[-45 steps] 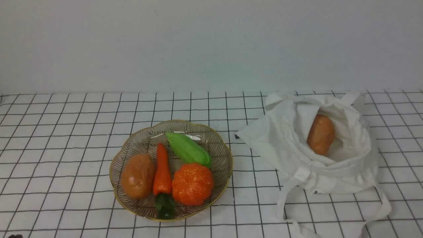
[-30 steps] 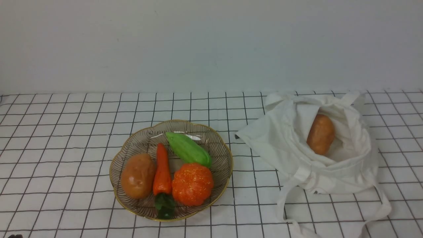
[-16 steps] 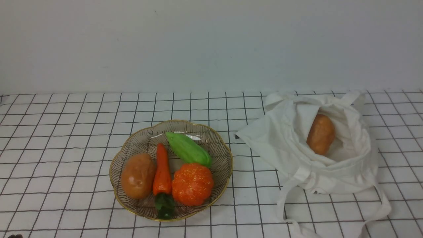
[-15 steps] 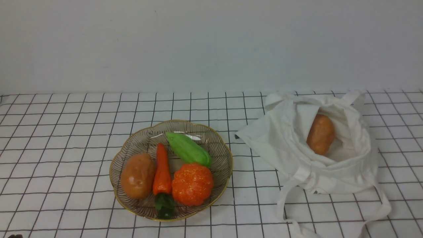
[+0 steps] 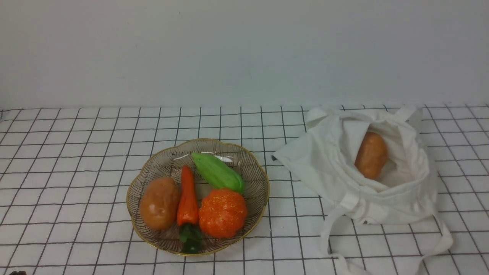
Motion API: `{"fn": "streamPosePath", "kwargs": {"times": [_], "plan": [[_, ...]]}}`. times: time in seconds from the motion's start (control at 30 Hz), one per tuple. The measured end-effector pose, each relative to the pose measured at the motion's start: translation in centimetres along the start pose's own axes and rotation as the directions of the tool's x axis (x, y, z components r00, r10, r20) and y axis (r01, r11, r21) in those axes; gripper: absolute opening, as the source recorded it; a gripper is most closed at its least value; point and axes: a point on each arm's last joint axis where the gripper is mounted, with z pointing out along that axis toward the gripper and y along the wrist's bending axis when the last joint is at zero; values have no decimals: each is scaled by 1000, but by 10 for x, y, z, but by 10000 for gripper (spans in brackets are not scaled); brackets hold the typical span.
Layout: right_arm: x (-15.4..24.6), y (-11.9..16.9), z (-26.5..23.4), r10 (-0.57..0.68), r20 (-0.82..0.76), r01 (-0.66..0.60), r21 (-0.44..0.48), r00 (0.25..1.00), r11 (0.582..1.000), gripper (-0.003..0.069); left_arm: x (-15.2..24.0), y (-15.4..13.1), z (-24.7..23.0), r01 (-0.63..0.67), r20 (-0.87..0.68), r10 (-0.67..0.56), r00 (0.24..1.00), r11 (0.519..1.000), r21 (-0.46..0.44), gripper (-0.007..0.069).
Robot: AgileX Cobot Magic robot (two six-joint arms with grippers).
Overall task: Take vegetables from bag on white checkered tablecloth place on plate.
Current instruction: 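Reach into the bag and grasp the item inside with the right gripper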
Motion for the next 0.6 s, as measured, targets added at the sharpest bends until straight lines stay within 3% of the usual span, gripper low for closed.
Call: {"fn": "streamPosePath", "kwargs": {"times": [0.13,0.17,0.2,0.3,0.43,0.6], "plan": [[-5,11,-1,-36,-14,35,-33,999,999,-14,0,0,0,0,0,0,1000,1000,0,-8],[-14,31,-2,-125,-29,122,-86,992,989,-14,0,0,0,0,0,0,1000,1000,0,-8],[-15,33,-2,-124,-29,122,-87,992,989,-14,0,0,0,0,0,0,1000,1000,0,-8],[-26,67,12,-329,-147,312,-129,933,941,-14,0,0,0,0,0,0,1000,1000,0,-8],[-22,82,49,-464,-396,455,-125,792,882,-13,0,0,0,0,0,0,1000,1000,0,-8],[-3,71,118,-442,-688,540,-86,576,838,-10,0,0,0,0,0,0,1000,1000,0,-8]]}}
